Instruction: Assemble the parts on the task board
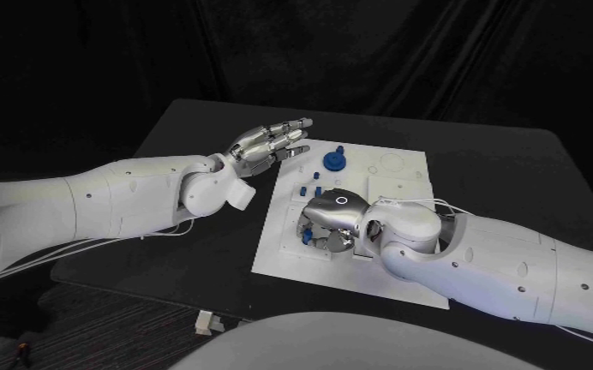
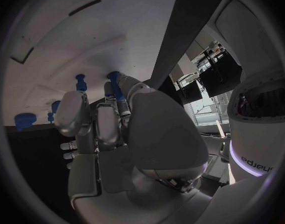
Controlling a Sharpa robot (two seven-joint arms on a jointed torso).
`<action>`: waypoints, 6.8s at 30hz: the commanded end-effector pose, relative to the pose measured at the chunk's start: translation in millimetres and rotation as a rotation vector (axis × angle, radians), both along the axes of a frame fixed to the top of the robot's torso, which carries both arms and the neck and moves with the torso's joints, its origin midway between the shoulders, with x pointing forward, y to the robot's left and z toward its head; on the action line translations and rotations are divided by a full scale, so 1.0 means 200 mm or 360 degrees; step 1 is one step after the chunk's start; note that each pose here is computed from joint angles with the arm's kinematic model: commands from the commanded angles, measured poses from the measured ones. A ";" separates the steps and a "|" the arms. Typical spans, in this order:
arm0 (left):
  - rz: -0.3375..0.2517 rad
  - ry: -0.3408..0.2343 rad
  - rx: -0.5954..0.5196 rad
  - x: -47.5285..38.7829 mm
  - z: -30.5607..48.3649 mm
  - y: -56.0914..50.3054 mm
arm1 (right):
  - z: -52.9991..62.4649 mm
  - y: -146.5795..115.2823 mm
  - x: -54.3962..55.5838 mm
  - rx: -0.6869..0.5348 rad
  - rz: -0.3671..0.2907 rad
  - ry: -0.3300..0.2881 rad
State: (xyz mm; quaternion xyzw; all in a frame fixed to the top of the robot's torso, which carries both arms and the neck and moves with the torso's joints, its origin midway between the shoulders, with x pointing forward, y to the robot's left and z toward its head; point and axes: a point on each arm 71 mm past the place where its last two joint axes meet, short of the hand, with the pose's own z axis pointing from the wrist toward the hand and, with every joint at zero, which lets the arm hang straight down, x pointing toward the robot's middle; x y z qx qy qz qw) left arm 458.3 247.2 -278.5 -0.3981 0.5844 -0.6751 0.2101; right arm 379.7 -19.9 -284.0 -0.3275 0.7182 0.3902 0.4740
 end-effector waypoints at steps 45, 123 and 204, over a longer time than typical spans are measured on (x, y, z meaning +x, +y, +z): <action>0.0034 0.0010 0.0000 -0.019 -0.012 0.06 | 0.42 -0.96 0.22 -0.0276 -0.0871 -0.0013; -0.0026 0.0063 -0.0008 -0.035 -0.044 0.04 | 0.03 -0.88 0.19 -0.0895 -0.1151 0.0705; -0.0055 0.0100 -0.0001 -0.045 -0.068 0.03 | 0.04 -0.66 0.17 -0.0416 -0.1270 0.1315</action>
